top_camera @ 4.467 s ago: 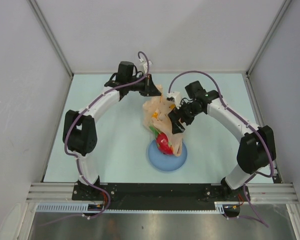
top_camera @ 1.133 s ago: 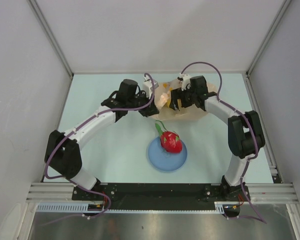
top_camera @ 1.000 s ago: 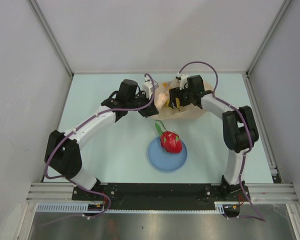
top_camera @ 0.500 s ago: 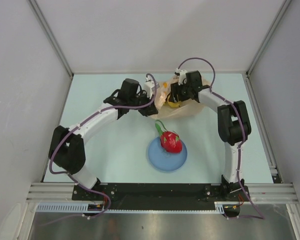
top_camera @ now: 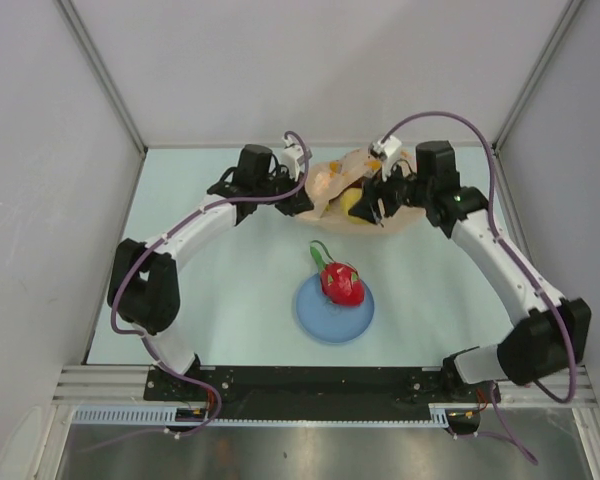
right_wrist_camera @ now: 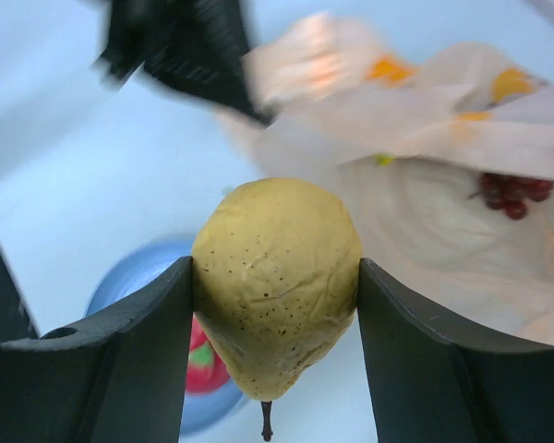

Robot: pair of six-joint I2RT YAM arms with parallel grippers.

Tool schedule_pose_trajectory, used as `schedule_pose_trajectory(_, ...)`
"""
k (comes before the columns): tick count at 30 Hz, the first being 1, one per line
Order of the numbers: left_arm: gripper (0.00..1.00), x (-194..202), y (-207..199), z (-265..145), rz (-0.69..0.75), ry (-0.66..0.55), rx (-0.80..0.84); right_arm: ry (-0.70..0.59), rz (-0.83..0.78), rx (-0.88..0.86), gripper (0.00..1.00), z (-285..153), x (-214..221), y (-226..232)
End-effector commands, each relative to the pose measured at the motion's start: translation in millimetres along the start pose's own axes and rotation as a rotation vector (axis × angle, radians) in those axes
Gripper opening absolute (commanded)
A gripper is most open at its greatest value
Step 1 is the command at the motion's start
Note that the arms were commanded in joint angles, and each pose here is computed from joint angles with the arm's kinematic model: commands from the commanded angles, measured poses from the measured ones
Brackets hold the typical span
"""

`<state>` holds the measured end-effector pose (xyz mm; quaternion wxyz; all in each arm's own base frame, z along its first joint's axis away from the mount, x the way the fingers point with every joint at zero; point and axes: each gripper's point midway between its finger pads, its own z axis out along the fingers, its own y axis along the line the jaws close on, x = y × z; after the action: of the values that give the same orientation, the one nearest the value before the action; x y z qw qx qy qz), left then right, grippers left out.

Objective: Take the fake fruits out of the plastic bag
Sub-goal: Take out the fake fruit from the plastic bag, then place the fake fruit on the plate.

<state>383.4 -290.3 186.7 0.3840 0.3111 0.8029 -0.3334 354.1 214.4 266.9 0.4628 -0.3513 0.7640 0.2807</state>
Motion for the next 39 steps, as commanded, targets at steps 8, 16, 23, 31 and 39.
schedule_pose_trajectory(8,0.0,-42.1,-18.1,-11.0,0.053,-0.117,0.022,0.208,-0.492,-0.246,0.4,-55.5,117.0,97.9)
schedule_pose_trajectory(16,0.0,-23.9,-32.3,-16.3,0.084,-0.082,0.032,0.149,-0.778,-0.359,0.44,-39.5,163.8,126.0)
schedule_pose_trajectory(23,0.0,-21.1,-29.8,-17.4,0.117,-0.068,0.016,0.176,-0.809,-0.438,0.48,-34.4,181.6,126.6)
schedule_pose_trajectory(31,0.0,-22.9,-26.0,-14.3,0.135,-0.064,0.008,0.172,-0.83,-0.552,0.5,-37.4,193.3,143.1)
schedule_pose_trajectory(39,0.0,-28.0,-28.2,-13.2,0.125,-0.069,0.024,0.198,-0.881,-0.678,0.52,-40.3,213.9,161.3)
